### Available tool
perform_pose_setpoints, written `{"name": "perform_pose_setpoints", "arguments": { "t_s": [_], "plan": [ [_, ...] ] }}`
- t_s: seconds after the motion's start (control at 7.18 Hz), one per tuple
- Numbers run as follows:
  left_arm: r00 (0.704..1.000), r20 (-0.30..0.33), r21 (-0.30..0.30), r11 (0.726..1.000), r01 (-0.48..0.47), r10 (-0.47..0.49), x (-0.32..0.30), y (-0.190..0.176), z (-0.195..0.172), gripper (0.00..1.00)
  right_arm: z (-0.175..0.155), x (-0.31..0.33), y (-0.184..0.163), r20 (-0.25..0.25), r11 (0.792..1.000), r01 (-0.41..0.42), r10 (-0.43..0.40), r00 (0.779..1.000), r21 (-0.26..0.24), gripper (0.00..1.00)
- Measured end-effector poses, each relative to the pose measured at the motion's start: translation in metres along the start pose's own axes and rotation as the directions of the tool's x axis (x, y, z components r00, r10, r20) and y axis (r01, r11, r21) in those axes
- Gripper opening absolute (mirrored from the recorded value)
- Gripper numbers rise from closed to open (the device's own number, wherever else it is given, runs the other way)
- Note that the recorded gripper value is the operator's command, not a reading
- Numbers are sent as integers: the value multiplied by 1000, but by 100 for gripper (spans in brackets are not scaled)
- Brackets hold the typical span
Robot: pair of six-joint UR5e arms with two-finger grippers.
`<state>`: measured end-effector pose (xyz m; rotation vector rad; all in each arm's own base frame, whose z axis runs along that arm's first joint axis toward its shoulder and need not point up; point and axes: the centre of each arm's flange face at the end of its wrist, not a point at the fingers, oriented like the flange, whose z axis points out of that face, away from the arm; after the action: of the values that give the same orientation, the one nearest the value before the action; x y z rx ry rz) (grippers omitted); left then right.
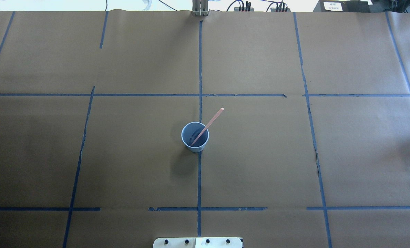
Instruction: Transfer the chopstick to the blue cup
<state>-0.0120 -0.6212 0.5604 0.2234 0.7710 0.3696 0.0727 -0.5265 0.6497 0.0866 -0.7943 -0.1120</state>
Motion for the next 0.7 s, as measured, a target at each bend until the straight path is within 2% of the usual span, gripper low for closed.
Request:
{"name": "perform_pose_setpoints", "arguments": {
  "t_s": [0.7],
  "plan": [
    [1000, 2, 2, 1000, 8, -8, 1, 0, 2, 100, 0, -5, -6, 1, 1000, 3, -3, 1000, 1, 100]
  ]
}}
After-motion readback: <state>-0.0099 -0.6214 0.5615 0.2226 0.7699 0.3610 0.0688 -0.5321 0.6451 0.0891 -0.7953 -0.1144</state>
